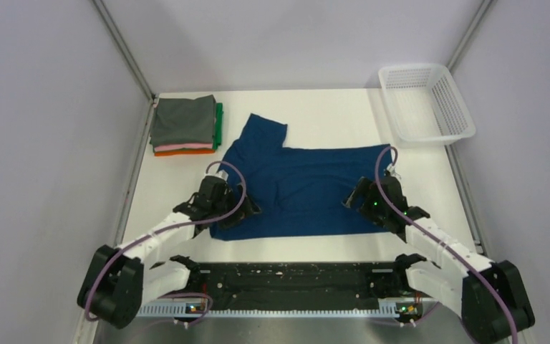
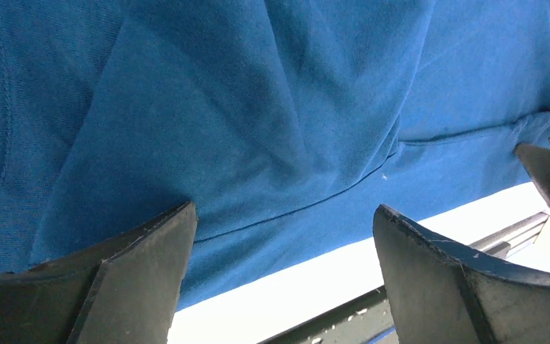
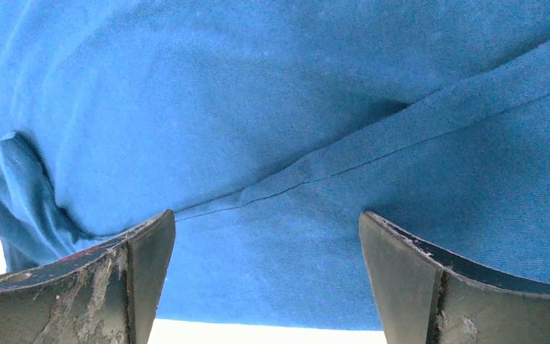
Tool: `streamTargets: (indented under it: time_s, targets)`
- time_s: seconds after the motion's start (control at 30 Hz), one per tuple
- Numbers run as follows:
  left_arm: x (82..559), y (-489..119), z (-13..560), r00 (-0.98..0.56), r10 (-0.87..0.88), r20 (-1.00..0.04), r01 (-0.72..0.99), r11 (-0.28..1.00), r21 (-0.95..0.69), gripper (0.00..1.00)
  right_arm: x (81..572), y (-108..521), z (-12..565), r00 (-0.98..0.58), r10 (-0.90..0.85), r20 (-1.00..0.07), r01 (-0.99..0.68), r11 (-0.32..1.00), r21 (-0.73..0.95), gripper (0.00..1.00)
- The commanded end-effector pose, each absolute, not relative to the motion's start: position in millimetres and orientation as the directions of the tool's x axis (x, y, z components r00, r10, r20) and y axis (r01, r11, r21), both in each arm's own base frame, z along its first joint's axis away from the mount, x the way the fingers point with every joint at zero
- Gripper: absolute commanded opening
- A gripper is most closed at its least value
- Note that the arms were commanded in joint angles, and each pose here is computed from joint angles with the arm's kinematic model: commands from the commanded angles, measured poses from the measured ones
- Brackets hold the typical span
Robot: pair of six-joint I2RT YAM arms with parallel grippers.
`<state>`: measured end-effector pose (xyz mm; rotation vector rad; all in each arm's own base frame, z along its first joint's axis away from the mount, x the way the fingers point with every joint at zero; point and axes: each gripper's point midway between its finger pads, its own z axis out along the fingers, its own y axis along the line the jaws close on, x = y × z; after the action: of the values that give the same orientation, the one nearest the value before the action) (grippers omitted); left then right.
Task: Fold and stack the t-shirts
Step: Fold the flattened tshirt in 1/3 of the way, then grab the side of the flattened tshirt furthest away from the robot with both arms
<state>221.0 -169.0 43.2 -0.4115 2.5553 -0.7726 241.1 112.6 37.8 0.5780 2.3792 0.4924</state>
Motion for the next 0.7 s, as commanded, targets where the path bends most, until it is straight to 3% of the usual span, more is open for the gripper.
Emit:
streamTargets:
  time_s: [0.0, 0.23, 0.4, 0.67]
  targets:
    - [153.7, -133.9, 8.4, -0.866, -0.465, -0.187, -0.354, 0.832, -0.427, 0.99, 149.9, 101.3, -1.6, -0.806, 0.540, -0.241, 0.441, 0.820, 0.364, 0.99]
    - [120.7, -125.1, 17.2, -0.846, -0.514, -0.139, -0.417, 0.802, -0.428, 0.99, 119.2, 107.4, -5.6, -0.820, 0.541, -0.186, 0.452, 0.813, 0.367, 0.99]
    - [106.2, -114.9, 23.7, -0.828, -0.544, -0.138, -0.452, 0.792, -0.411, 0.99, 114.6, 107.0, 6.1, -0.820, 0.530, -0.216, 0.430, 0.820, 0.378, 0.99]
    - [108.8, -119.6, 48.5, -0.837, -0.523, -0.162, -0.404, 0.790, -0.461, 0.99, 146.7, 104.2, 49.3, -0.770, 0.503, -0.391, 0.327, 0.839, 0.435, 0.99]
